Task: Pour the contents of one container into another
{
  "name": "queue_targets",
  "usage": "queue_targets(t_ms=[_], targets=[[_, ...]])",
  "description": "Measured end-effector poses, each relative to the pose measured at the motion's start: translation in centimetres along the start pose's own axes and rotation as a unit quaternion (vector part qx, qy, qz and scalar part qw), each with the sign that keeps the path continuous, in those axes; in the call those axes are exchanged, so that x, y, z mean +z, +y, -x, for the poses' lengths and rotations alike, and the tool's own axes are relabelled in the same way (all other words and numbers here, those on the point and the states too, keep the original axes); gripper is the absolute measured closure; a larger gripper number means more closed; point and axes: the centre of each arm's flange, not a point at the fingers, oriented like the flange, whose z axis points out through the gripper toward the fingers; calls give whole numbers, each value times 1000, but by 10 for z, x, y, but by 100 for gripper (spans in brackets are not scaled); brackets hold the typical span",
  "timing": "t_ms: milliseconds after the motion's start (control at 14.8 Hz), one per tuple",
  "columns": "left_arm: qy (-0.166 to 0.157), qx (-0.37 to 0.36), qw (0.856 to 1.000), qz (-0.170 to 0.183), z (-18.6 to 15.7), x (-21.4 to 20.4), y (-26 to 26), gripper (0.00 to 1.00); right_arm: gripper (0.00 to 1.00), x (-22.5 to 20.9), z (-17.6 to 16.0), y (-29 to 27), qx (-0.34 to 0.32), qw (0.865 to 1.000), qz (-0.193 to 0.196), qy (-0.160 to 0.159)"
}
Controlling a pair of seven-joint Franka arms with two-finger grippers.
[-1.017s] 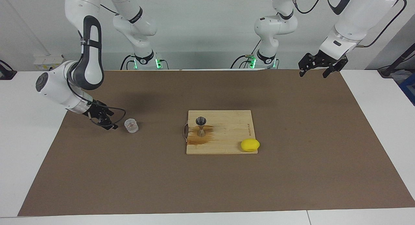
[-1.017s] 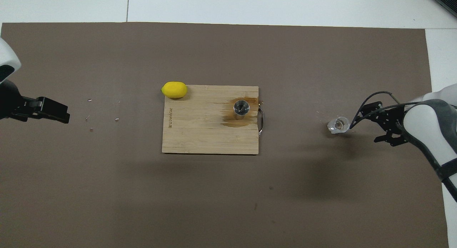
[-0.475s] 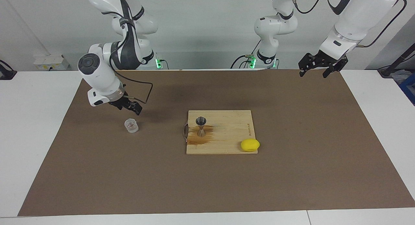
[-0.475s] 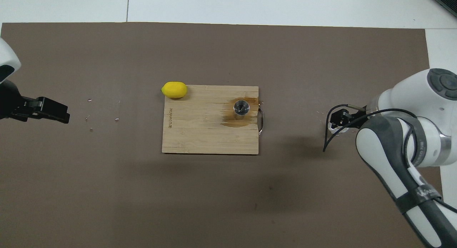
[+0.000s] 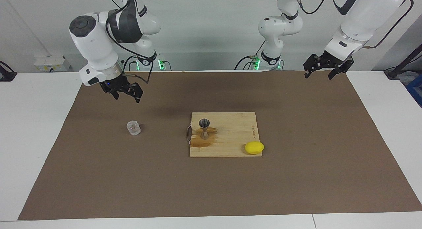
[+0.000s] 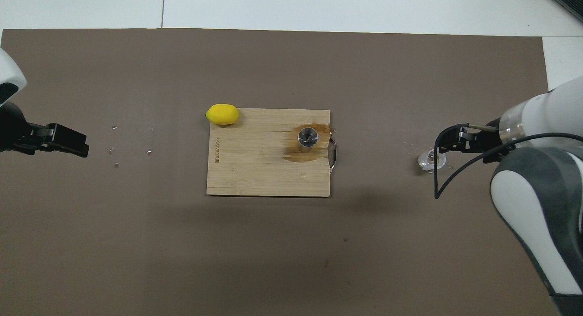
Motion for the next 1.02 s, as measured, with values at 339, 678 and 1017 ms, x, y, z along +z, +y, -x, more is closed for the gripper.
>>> queue_targets(t_ms=[339, 678, 1017], targets=[[0, 0, 1000, 0, 0, 0, 0, 0, 0, -59, -5, 10, -1, 999, 29, 34], [0, 0, 1000, 0, 0, 0, 0, 0, 0, -73, -3, 16, -7, 999, 35, 19], [0, 0, 1000, 0, 0, 0, 0, 0, 1, -70, -9, 16, -15, 999, 32, 11]])
